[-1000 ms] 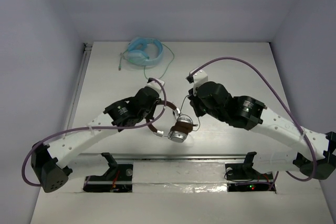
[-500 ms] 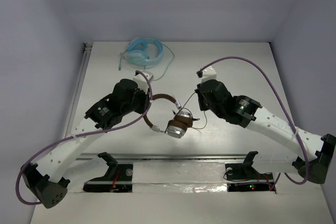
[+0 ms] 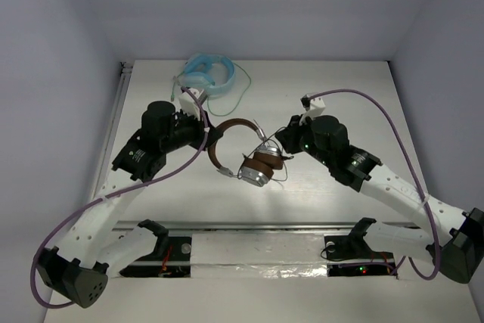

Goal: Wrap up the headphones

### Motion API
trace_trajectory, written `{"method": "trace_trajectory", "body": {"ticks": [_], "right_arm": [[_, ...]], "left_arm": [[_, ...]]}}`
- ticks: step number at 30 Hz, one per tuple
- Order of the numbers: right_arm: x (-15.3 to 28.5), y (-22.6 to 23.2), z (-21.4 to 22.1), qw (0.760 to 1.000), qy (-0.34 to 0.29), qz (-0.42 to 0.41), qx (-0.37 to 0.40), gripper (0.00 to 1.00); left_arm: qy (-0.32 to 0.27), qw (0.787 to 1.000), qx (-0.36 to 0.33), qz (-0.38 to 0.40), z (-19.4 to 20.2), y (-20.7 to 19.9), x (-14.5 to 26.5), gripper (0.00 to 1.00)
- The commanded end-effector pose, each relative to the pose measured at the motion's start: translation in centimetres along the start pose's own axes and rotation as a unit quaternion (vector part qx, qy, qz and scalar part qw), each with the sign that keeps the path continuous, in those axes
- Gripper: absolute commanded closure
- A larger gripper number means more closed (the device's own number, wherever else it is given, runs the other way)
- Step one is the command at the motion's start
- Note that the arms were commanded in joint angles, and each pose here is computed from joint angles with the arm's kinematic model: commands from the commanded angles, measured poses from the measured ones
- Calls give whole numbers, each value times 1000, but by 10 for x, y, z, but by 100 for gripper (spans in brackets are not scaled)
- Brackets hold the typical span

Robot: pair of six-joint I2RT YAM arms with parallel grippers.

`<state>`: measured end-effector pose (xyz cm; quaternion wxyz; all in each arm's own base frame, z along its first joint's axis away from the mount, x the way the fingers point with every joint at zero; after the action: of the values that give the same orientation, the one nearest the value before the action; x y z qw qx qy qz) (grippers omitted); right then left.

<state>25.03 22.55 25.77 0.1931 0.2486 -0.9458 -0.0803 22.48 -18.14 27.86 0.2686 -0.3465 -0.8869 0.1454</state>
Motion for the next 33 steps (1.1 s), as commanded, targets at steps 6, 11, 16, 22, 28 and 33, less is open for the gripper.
{"method": "trace_trajectory", "body": {"ticks": [6,11,16,22,28,33], "right_arm": [[-5,23,-21,983,-81,-160,-41,76],[-13,34,-14,971,-93,-213,-50,72],[-18,41,-4,962,-96,-247,-59,66],[-40,36,26,964,-67,-247,-79,59],[-58,30,35,965,-70,-225,-117,53],[-78,26,42,966,-72,-211,-129,53]], "left_arm": [[-90,987,12,134,-60,-50,23,100],[-104,983,16,154,-71,-60,27,100],[-132,983,25,128,-87,-58,31,100],[-203,973,41,104,-127,-65,50,100],[-227,966,59,110,-147,-73,56,100],[-236,961,74,126,-154,-80,60,100]]}}
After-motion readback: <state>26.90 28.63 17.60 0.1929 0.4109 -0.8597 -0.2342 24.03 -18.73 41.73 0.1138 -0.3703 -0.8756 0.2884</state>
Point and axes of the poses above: each gripper's point midway between its finger pads, its own x axis back along the fingers, its own y axis along the line the jaws close on, z = x × y, the point moved 3 cm from there along x, back along the fingers, and after that the axes turned 7 degrees about x, right-handed, at the moved point
